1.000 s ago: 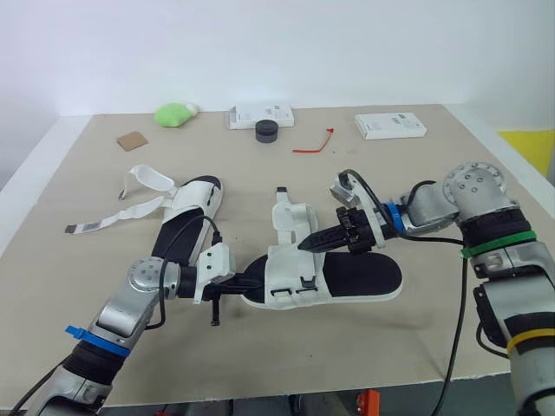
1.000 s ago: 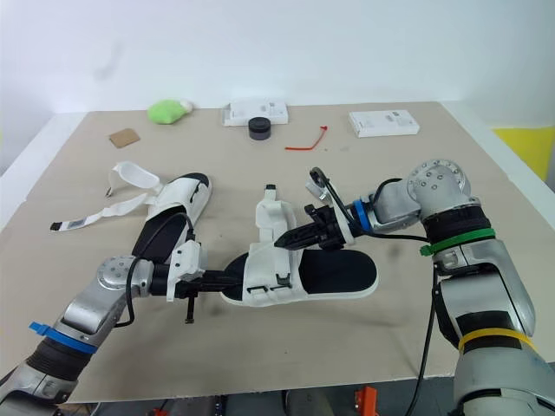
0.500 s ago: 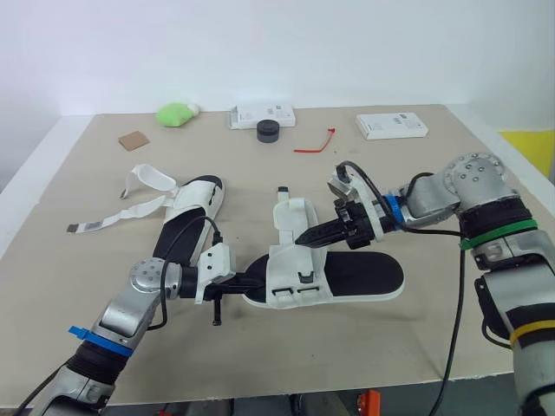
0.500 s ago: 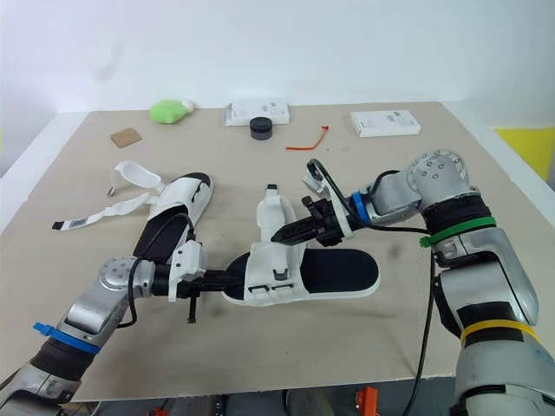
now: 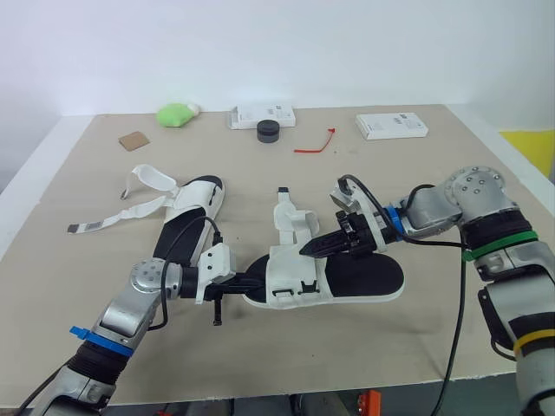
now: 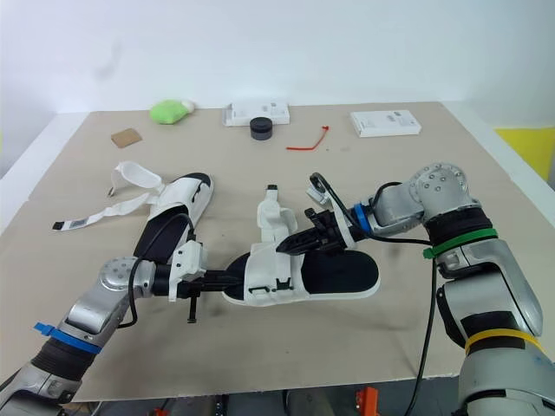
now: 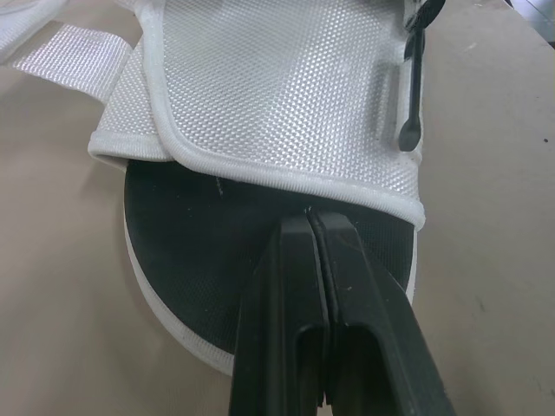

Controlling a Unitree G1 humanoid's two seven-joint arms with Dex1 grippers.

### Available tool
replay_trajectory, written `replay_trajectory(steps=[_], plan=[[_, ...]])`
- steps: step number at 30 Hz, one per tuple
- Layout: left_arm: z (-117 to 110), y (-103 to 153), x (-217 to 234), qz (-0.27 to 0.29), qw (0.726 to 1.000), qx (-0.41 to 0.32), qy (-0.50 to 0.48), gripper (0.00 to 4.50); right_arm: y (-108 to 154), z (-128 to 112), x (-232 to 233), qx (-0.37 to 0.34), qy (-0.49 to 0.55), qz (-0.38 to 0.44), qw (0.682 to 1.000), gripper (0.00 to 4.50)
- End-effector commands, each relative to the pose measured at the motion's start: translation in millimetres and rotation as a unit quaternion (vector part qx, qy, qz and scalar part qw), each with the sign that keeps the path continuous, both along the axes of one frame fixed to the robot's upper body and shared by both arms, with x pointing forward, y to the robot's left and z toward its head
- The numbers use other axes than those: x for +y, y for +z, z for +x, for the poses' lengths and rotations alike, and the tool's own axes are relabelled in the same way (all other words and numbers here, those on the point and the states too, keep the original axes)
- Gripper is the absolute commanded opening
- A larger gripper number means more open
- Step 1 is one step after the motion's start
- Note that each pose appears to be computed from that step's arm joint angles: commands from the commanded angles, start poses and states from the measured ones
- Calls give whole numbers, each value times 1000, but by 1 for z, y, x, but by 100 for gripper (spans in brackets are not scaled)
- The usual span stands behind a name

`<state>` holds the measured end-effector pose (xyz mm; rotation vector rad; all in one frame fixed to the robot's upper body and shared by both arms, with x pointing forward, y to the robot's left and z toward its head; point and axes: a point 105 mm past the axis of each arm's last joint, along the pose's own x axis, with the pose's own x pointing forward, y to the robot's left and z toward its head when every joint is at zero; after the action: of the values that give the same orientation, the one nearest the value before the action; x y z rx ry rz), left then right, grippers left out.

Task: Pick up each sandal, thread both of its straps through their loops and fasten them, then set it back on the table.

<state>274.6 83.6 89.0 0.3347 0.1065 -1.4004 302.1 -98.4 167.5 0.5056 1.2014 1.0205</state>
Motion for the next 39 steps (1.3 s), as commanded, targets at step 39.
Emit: replay_trajectory(steps=[39], plan=[[-3, -35, 8, 53, 997, 55, 15, 0, -2, -31, 3, -173, 101, -2, 980, 128]])
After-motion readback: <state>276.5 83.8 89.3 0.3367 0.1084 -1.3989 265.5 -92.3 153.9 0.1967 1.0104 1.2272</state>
